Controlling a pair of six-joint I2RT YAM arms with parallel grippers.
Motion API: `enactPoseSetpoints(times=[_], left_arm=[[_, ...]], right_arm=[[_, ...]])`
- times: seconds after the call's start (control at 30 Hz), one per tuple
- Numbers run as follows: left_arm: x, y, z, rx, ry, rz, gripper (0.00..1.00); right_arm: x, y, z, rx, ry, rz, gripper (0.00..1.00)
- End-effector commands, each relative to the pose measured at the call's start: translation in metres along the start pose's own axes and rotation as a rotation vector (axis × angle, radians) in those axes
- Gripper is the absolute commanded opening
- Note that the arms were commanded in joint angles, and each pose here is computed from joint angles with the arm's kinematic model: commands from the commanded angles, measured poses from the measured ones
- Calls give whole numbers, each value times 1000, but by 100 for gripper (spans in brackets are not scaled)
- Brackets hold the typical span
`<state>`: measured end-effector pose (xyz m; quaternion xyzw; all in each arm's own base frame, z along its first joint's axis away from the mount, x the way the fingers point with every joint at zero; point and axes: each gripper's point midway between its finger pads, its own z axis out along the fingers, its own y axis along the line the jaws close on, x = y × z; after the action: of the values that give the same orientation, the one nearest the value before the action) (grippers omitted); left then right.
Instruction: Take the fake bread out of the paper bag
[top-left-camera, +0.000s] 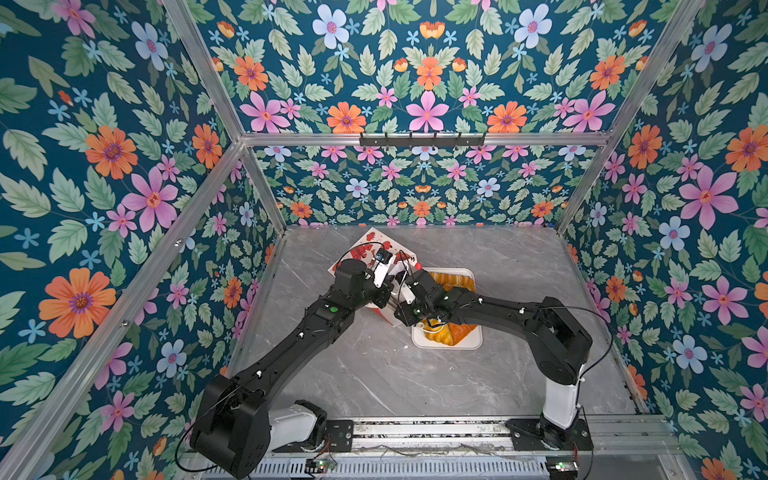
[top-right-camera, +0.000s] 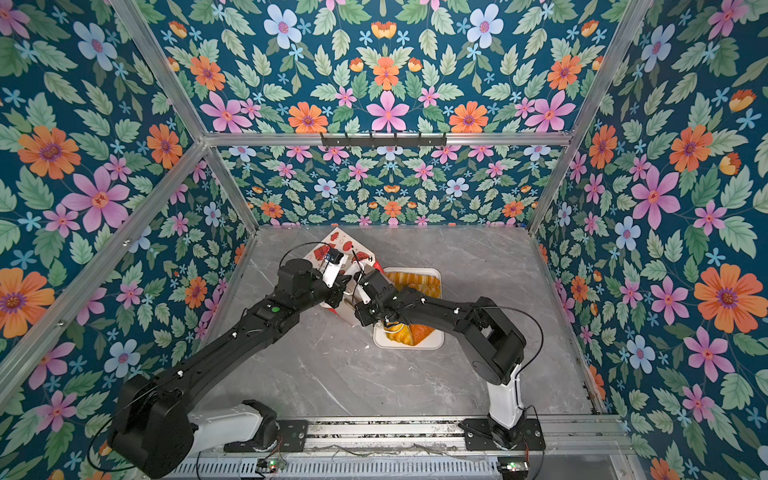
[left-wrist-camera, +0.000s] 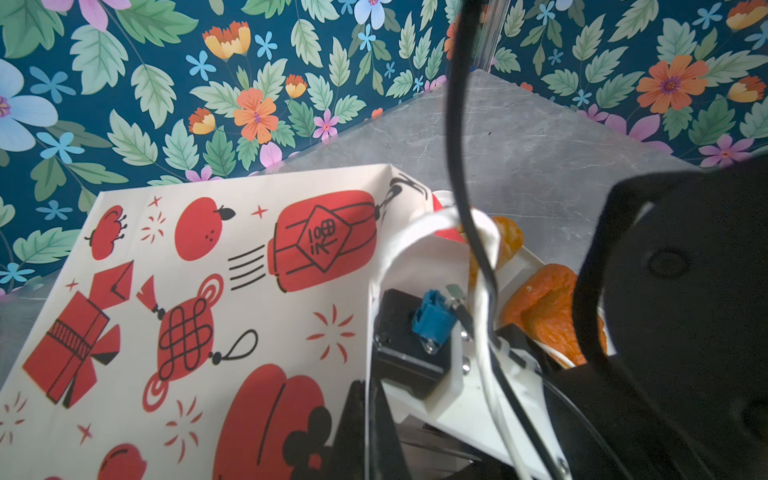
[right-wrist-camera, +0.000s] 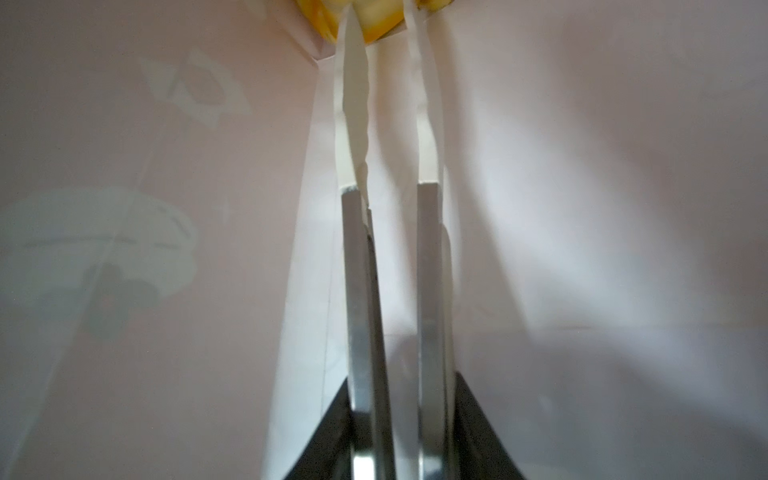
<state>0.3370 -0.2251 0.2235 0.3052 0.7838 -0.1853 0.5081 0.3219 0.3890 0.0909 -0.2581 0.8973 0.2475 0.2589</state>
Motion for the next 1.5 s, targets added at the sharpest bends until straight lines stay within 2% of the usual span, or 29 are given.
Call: enactPoseSetpoints(times=[0.0, 0.37, 0.63, 0.77, 0.8, 0.9, 1.07, 1.3, 1.47], left_arm=[[-3, -10, -2, 54, -13, 3, 0], [7, -7, -3, 29, 18, 1, 0], [10, -4, -4, 10, 31, 3, 0], [12, -4, -3, 13, 42, 0, 0], [12, -4, -3, 13, 43, 0, 0], [11, -4, -2, 14, 42, -1, 0], [7, -4, -2, 19, 38, -2, 0], [8, -5, -3, 24, 40, -5, 0], [8, -6, -1, 30, 40, -10, 0]], right_arm=[[-20, 4, -4, -18, -85, 4, 30], [-6, 0, -12, -14, -90, 16, 18], [9, 2, -48, -17, -82, 44, 17], [17, 1, -55, -15, -52, 52, 17], [10, 5, -66, -26, -78, 50, 17], [11, 8, -68, -48, -75, 45, 20], [7, 19, -63, -148, -79, 71, 30], [13, 24, -42, -217, -43, 78, 44], [5, 27, -39, -233, -56, 73, 47]])
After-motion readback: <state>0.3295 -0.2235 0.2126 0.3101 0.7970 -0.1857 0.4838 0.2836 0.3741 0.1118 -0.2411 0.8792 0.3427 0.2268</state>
